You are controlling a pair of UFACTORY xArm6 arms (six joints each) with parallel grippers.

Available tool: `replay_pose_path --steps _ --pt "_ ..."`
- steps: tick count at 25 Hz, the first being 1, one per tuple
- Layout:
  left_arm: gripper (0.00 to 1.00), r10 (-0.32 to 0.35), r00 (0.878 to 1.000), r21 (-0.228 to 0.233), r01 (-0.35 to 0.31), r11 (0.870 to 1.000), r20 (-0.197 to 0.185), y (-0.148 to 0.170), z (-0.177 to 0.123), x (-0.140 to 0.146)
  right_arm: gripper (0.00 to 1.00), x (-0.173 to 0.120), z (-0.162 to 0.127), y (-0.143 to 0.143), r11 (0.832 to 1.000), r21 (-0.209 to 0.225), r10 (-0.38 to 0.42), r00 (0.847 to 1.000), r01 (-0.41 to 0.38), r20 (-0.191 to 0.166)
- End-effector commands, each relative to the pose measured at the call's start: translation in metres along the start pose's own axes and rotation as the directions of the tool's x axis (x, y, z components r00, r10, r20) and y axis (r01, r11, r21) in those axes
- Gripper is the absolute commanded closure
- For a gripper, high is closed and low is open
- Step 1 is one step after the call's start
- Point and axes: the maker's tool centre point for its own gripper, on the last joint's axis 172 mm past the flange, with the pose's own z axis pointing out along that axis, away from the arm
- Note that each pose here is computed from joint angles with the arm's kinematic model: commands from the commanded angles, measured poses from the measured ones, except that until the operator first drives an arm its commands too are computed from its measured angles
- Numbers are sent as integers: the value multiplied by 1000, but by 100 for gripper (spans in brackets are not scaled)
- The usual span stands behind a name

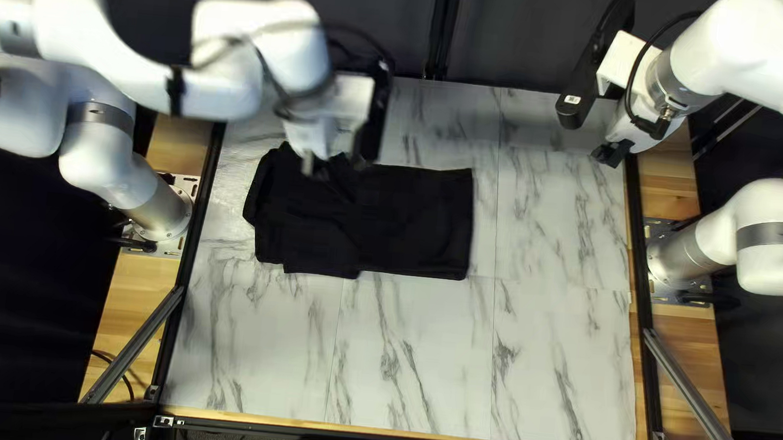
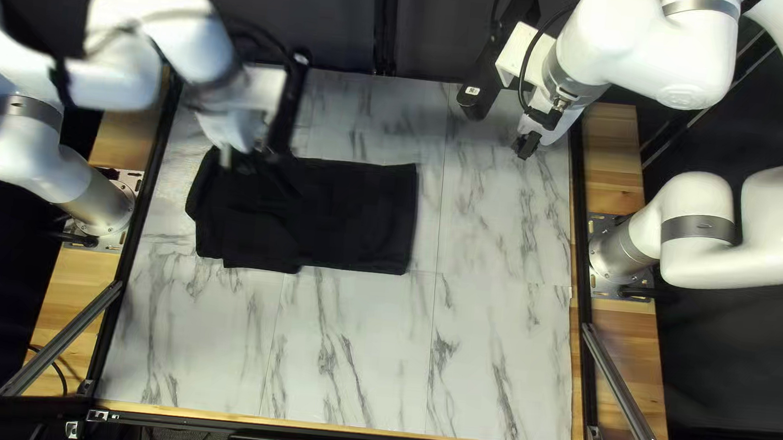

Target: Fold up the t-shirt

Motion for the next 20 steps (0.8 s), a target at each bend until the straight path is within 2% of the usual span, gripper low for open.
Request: replay_pose_path --steps 1,4,20 --pt "0 3 999 -91 -7 996 -42 13 -23 -15 0 0 0 0 1000 0 0 1000 0 0" --pt "0 16 998 -118 -23 993 -56 20 -19 -10 0 0 0 0 1000 0 0 1000 0 0" --pt "0 16 998 -118 -23 993 -56 20 -19 -10 0 0 0 0 1000 0 0 1000 0 0"
